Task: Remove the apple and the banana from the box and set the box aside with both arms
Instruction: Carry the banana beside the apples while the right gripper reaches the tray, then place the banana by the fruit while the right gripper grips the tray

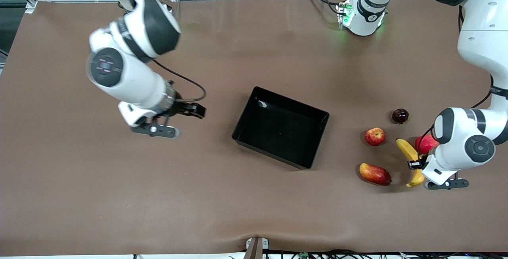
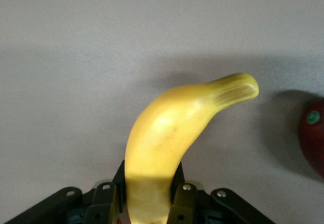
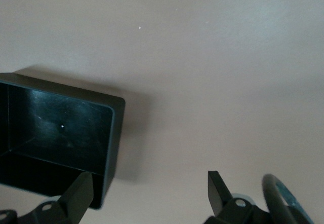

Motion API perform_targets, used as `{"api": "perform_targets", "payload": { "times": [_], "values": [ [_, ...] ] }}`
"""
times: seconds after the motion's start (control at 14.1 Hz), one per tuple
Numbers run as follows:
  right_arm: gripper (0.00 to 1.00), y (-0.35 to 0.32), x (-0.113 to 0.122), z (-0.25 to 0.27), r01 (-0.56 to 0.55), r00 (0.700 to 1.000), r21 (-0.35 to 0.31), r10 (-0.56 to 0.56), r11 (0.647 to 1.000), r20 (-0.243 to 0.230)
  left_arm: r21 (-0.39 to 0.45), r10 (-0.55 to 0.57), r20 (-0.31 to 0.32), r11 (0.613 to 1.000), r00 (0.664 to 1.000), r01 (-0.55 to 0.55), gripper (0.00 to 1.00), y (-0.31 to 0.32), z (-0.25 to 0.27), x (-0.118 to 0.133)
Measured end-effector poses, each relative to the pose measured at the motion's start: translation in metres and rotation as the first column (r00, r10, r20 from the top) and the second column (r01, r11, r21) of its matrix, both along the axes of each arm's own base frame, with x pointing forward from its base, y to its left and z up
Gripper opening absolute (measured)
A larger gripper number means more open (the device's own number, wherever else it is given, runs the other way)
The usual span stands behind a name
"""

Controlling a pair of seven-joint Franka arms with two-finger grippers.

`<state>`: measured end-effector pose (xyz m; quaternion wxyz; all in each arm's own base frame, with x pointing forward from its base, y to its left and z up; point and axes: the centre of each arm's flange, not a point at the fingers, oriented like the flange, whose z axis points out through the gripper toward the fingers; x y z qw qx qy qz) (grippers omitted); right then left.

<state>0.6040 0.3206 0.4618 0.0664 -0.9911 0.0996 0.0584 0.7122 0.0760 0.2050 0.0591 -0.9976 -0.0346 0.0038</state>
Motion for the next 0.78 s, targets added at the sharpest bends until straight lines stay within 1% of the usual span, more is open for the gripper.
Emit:
{"api": "perform_targets", "payload": {
  "times": [0.14, 0.21, 0.28, 0.43, 0.5, 0.57, 0.64, 0.71, 0.78],
  "values": [
    [1.0, 0.039, -0.01, -0.031, 0.002, 1.0, -0.012, -0.002, 1.0, -0.013, -0.004, -0.003, 0.002, 1.0, 1.0, 0.003, 0.37, -0.002, -0.005, 0.0],
    [1.0, 0.057, -0.015, -0.049, -0.007, 1.0, -0.022, 0.007, 1.0, -0.014, -0.004, -0.005, 0.005, 1.0, 1.0, 0.005, 0.43, -0.002, -0.005, 0.001],
    [1.0, 0.071, -0.019, -0.066, -0.015, 1.0, -0.035, 0.015, 0.999, -0.017, -0.003, -0.006, 0.009, 1.0, 1.0, 0.006, 0.52, -0.002, -0.003, 0.002],
    [1.0, 0.088, -0.026, -0.099, -0.021, 0.999, -0.064, 0.019, 0.998, -0.045, 0.0, -0.003, 0.025, 1.0, 1.0, 0.003, 0.72, -0.001, 0.004, 0.006],
    [1.0, 0.093, -0.028, -0.117, -0.021, 0.998, -0.078, 0.016, 0.997, -0.064, 0.002, -0.002, 0.042, 1.0, 0.999, 0.002, 0.81, -0.001, 0.014, 0.009],
    [1.0, 0.101, -0.032, -0.133, -0.017, 0.997, -0.088, 0.01, 0.996, -0.074, 0.003, 0.005, 0.062, 1.0, 0.998, -0.006, 0.93, -0.002, 0.027, 0.012],
    [1.0, 0.113, -0.036, -0.147, -0.007, 0.998, -0.091, 0.001, 0.996, -0.068, 0.006, 0.027, 0.08, 1.0, 0.996, -0.028, 0.99, -0.005, 0.044, 0.014],
    [1.0, 0.125, -0.042, -0.16, 0.005, 0.998, -0.091, -0.011, 0.996, -0.06, 0.011, 0.051, 0.083, 0.999, 0.995, -0.052, 1.0, -0.011, 0.064, 0.014],
    [0.97, 0.136, -0.048, -0.173, 0.012, 0.998, -0.095, -0.017, 0.995, -0.057, 0.016, 0.068, 0.076, 0.997, 0.995, -0.069, 1.0, -0.021, 0.088, 0.012]
  ]
}}
